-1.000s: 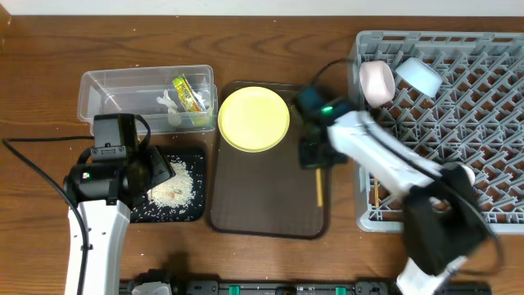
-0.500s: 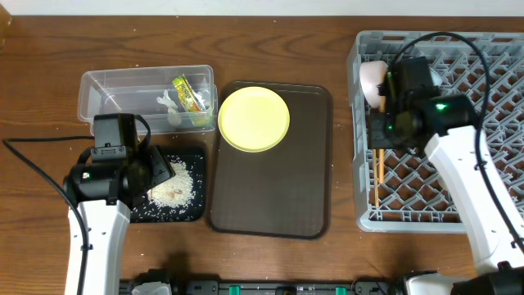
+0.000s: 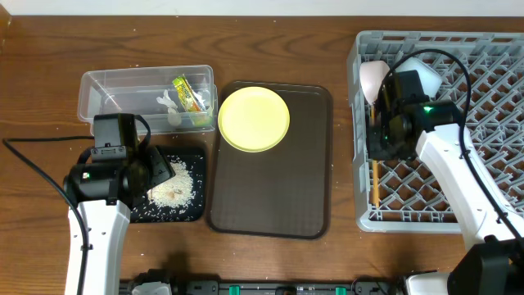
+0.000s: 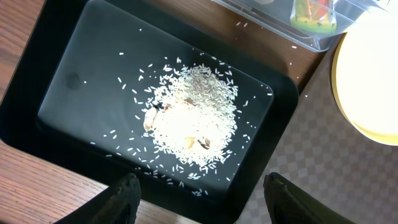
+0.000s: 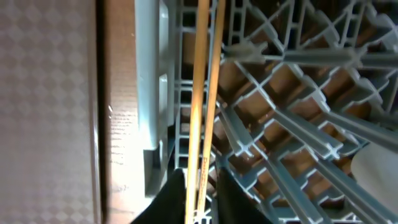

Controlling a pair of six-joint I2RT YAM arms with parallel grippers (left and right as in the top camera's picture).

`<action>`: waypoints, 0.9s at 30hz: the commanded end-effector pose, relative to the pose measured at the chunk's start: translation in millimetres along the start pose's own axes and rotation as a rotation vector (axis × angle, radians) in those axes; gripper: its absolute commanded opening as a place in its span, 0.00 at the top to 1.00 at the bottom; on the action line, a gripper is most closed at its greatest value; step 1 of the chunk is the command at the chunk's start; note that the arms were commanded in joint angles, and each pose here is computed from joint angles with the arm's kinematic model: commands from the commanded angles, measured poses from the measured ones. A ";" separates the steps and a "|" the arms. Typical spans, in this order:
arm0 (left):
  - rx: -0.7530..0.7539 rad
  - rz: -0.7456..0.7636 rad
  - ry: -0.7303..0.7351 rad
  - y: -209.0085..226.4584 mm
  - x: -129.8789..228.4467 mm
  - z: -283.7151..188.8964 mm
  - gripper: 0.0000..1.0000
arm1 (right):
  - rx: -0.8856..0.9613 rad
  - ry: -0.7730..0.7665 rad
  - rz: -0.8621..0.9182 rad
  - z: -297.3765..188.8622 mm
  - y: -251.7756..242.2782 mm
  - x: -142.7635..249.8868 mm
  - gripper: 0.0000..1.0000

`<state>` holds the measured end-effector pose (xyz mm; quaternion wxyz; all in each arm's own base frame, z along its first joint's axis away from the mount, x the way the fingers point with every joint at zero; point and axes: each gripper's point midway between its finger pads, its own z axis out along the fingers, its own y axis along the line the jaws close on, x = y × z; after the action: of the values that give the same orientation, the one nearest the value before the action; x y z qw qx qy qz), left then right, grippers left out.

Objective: Sort waste into correct bins and load items into the dishwasher rack
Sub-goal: 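Carry the second chopstick into the rack beside the first and release, then grasp the yellow plate edge with the right gripper and lift it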

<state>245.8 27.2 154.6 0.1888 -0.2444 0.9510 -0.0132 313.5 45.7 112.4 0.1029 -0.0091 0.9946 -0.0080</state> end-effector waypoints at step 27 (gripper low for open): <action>-0.005 -0.019 -0.005 1.6 -2.3 -1.7 0.33 | -0.339 -0.464 -0.118 -26.1 162.4 -108.4 0.51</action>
<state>245.8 27.2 154.6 0.1888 -0.2444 0.9510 -0.0132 405.4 204.2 182.3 0.3442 -0.1246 0.9147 0.1715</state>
